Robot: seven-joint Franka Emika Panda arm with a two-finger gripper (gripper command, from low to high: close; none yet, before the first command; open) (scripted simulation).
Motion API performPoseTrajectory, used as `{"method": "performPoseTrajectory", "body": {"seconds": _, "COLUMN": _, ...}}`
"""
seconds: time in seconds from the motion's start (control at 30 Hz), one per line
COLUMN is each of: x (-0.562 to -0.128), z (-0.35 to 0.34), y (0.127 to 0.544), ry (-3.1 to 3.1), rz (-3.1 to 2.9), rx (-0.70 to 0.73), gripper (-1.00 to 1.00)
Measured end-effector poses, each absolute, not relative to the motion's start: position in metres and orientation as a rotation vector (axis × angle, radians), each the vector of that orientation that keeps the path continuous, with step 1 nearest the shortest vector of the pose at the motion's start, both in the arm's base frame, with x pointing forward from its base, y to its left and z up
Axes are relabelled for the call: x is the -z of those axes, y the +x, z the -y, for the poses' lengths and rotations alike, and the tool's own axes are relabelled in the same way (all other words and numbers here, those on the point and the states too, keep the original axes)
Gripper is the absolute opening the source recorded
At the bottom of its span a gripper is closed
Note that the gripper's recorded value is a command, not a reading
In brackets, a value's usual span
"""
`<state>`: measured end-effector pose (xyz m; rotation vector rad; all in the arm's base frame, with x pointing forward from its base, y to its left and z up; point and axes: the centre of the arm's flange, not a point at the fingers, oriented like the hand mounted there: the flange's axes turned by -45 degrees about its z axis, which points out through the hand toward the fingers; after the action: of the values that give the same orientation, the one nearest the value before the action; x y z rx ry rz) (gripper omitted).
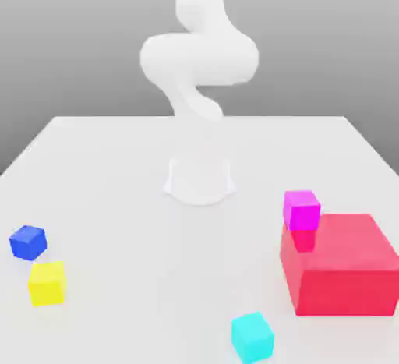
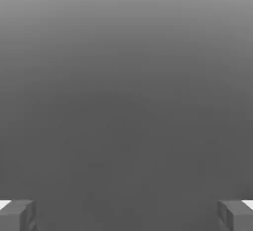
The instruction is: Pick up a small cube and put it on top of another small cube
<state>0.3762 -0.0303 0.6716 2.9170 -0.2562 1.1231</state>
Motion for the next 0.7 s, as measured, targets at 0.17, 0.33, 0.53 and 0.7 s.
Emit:
{"method": "performPoseTrajectory", "body": {"seconds": 0.17, "x": -0.584, "z": 0.105, "y": 0.415, "ry": 2.889, "rz": 0.741, "rx": -0.912, "gripper": 0.0}}
{"method": "performPoseTrajectory", "body": {"seconds": 0.33, "x": -0.494, "z": 0.184, "y": 0.419, "ry": 2.779, "rz": 1.202, "rx": -0.708, "gripper": 0.0}}
{"method": "performPoseTrajectory", "body": {"seconds": 0.53, "x": -0.383, "z": 0.269, "y": 0.384, "ry": 2.545, "rz": 1.727, "rx": -0.463, "gripper": 0.0}}
{"method": "performPoseTrajectory", "body": {"seconds": 0.7, "x": -0.294, "z": 0.326, "y": 0.321, "ry": 2.248, "rz": 2.145, "rx": -0.256, "gripper": 0.0}}
